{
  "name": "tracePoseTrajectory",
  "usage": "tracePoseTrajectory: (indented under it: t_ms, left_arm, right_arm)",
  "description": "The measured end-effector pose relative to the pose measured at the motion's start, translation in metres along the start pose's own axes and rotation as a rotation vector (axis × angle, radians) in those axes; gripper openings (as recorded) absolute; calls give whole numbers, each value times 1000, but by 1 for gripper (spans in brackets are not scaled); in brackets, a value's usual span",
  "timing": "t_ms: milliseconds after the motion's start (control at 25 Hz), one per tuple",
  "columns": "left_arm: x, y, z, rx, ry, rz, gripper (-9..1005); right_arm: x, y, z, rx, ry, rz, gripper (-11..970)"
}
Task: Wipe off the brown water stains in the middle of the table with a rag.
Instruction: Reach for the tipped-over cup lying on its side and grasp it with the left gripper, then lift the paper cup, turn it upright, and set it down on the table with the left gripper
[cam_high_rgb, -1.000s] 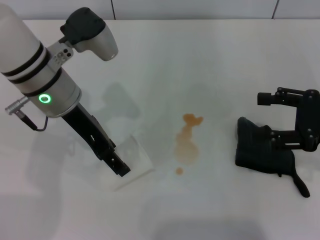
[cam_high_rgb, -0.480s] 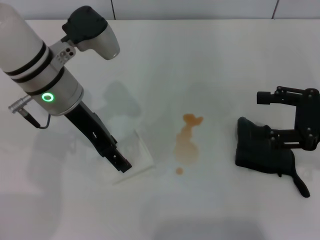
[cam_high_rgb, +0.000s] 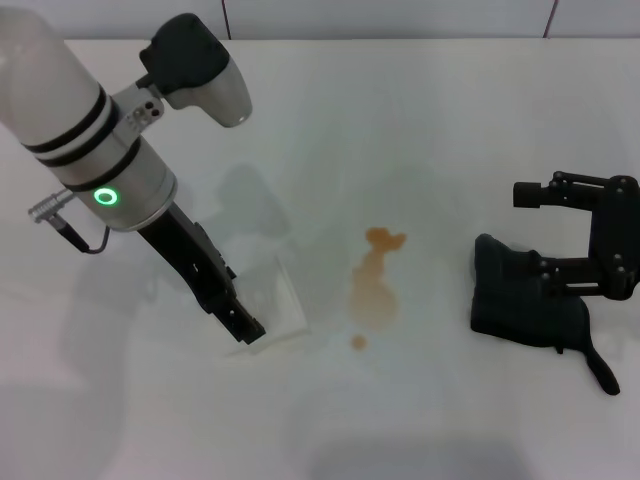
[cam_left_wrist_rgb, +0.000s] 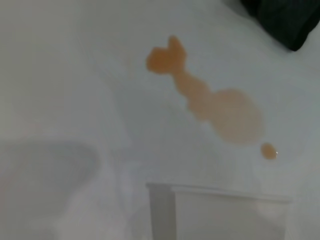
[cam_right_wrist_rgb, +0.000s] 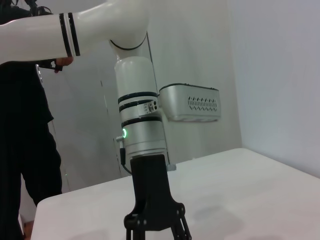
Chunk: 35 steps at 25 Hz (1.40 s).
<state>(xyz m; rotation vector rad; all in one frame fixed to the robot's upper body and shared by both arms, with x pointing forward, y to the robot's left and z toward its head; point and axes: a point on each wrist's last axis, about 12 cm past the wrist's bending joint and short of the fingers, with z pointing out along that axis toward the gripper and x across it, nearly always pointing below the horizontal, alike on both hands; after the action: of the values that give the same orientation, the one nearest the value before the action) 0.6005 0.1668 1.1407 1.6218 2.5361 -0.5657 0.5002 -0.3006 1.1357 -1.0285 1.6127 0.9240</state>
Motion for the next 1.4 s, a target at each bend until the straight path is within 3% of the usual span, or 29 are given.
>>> tracePoseTrajectory:
  t_ms: [400, 840, 920, 1000, 1200, 1400]
  left_arm:
    - [-1, -1, 2, 0, 10, 23, 862]
    - [-4, 0, -3, -19, -11, 26, 793]
    - [-4, 1, -7, -40, -29, 27, 702]
    - [-4, 3, -11, -59, -54, 22, 689]
    - [3, 11, -29, -100, -200, -35, 654]
    - [18, 19, -44, -168, -439, -86, 613]
  right_arm:
    - [-1, 1, 0, -2, -9, 1, 826]
    - [-2, 0, -1, -2, -14, -1, 826]
    - [-2, 0, 0, -3, -14, -1, 825]
    - [-2, 0, -1, -2, -15, -2, 825]
    - [-2, 0, -1, 0, -16, -1, 825]
    - [-3, 0, 0, -3, -15, -4, 825]
